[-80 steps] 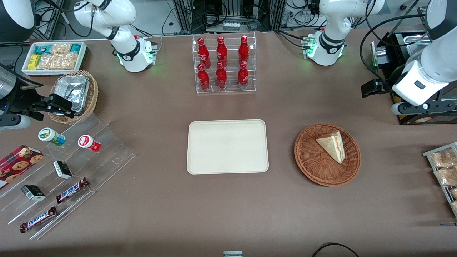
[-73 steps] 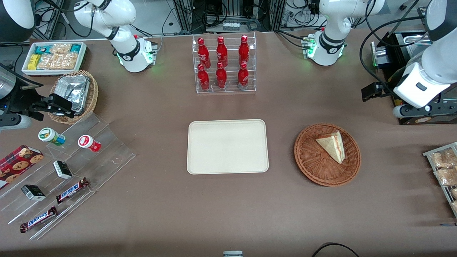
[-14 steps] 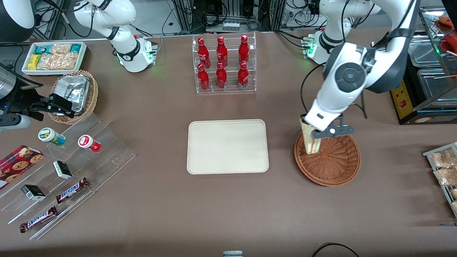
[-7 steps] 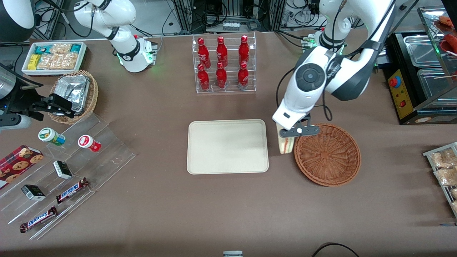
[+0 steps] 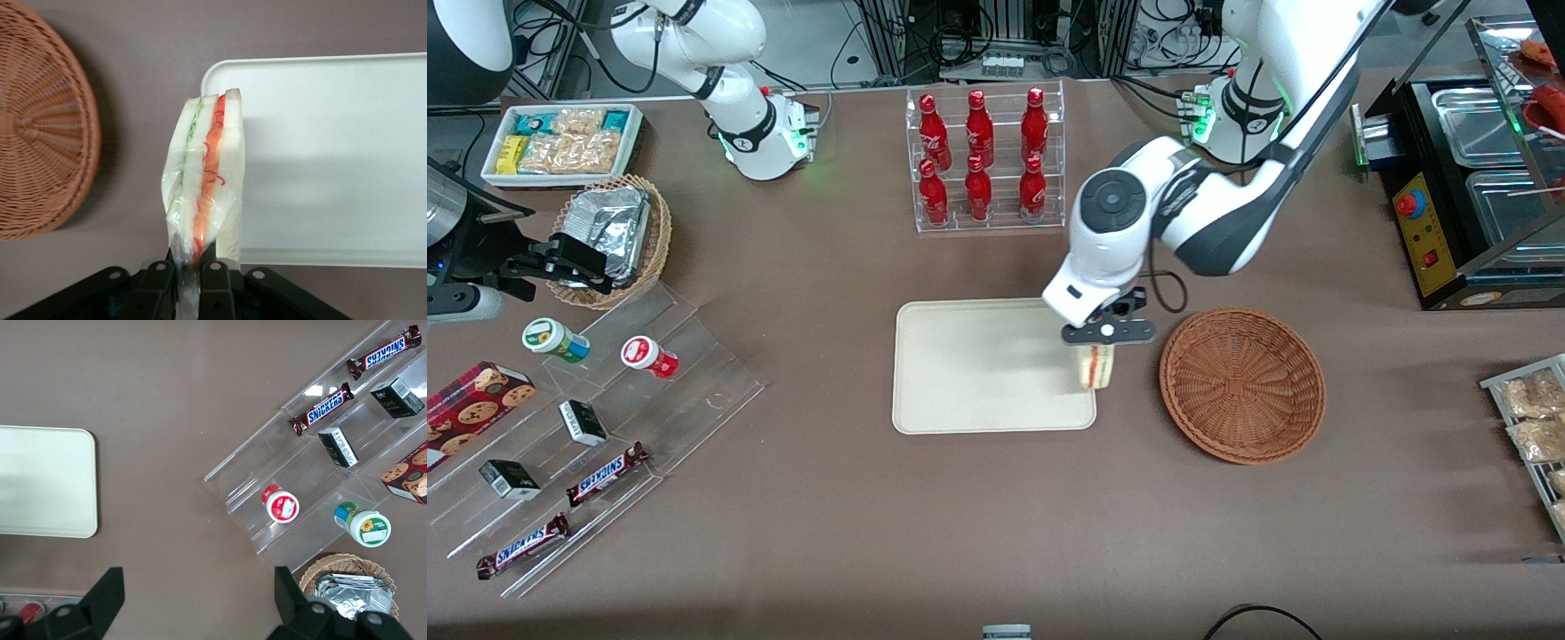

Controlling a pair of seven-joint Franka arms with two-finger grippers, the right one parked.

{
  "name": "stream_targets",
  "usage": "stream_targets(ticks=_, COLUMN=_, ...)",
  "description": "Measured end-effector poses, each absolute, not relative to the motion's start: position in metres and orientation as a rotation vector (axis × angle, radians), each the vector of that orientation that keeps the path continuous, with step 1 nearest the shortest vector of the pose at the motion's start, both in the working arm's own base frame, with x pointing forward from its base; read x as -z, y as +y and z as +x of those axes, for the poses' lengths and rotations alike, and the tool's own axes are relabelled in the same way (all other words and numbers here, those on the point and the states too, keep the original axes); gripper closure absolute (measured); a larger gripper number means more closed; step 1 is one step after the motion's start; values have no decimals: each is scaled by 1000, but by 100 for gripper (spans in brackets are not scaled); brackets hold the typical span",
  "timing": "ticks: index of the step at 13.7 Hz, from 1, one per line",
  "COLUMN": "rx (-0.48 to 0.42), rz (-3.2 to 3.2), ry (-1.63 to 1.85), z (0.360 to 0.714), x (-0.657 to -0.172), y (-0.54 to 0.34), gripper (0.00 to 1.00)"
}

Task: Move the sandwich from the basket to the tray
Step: 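Carry the held sandwich with the left gripper over the white tray, then lower the sandwich onto the tray and open the left gripper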

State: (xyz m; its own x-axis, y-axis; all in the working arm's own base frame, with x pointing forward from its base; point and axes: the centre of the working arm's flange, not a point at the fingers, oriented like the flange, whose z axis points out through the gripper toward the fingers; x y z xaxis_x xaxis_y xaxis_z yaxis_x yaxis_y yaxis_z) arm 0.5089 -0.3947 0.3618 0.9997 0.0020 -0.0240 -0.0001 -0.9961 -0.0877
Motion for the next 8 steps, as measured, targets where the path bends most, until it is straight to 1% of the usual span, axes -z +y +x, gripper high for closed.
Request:
stream_targets(ticks=4, rx=55, rz=-3031, ry=-76, z=502, x=-341, y=-428, gripper=87)
stream_targets(ticks=8, rx=46, rz=-3054, ry=-83, z=499, x=-334, y=-451, gripper=87)
